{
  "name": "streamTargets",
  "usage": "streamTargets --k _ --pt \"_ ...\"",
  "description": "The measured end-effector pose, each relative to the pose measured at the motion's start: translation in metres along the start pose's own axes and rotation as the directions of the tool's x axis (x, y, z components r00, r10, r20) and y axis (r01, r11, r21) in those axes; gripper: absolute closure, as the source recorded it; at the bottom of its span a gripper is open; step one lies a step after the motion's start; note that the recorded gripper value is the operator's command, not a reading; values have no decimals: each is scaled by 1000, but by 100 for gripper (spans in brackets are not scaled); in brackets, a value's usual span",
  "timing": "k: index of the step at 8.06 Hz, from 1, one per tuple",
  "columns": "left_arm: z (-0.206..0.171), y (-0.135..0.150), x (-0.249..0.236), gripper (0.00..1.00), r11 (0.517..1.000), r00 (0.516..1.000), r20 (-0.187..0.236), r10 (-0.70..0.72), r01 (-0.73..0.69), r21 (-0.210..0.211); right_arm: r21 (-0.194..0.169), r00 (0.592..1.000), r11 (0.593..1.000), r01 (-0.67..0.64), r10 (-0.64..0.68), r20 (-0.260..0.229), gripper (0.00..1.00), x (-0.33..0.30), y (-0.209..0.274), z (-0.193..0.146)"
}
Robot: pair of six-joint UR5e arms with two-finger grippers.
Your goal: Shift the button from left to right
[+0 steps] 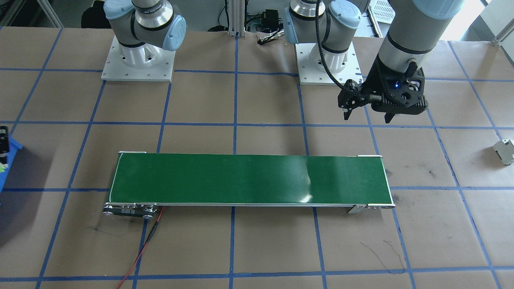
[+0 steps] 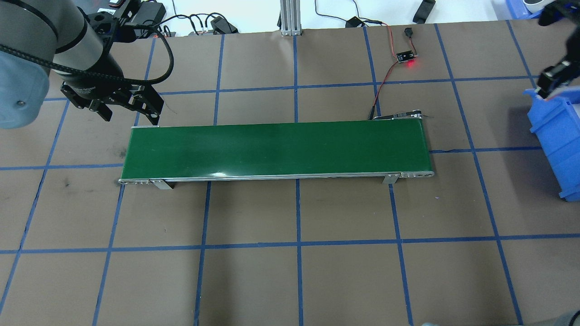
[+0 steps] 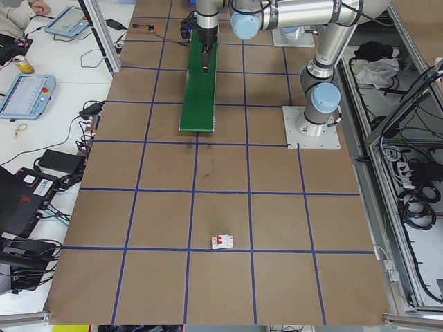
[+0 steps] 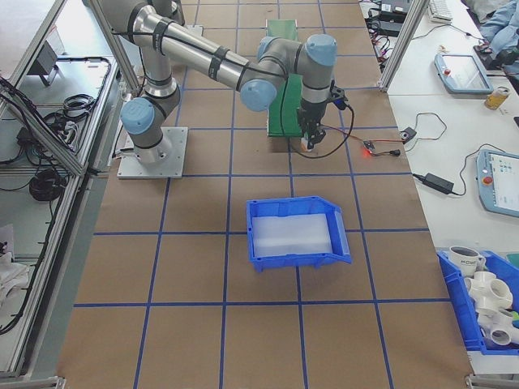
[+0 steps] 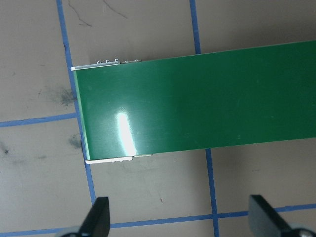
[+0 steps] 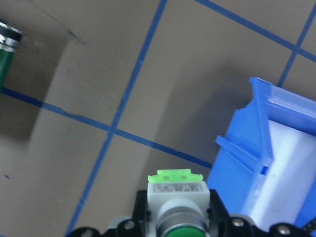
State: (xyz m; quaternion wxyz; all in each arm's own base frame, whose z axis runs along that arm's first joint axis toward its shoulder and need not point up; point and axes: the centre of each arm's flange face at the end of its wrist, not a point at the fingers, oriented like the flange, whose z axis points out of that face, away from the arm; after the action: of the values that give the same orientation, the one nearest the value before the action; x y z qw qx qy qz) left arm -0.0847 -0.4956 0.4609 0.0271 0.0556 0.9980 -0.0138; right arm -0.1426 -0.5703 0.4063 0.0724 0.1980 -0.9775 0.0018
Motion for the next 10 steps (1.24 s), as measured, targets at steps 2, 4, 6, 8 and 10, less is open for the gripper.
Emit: streamTargets --k 2,4,6,8,10 --pt "-1 0 -1 0 1000 1000 2 -7 7 -2 -8 992 992 124 -124 -2 100 81 67 17" --pt "-2 0 2 0 1000 1000 -4 -7 7 -5 -11 972 972 236 -236 0 100 134 96 69" --pt "-6 4 9 0 1000 999 -36 -4 4 1 -13 915 915 403 -402 12 97 160 94 138" --pt "-9 11 15 0 999 998 -63 -30 29 -19 -7 871 871 490 -490 30 23 166 89 184" --pt "-8 15 17 0 998 996 -68 -51 49 -35 -6 861 861 508 -508 34 3 166 88 194"
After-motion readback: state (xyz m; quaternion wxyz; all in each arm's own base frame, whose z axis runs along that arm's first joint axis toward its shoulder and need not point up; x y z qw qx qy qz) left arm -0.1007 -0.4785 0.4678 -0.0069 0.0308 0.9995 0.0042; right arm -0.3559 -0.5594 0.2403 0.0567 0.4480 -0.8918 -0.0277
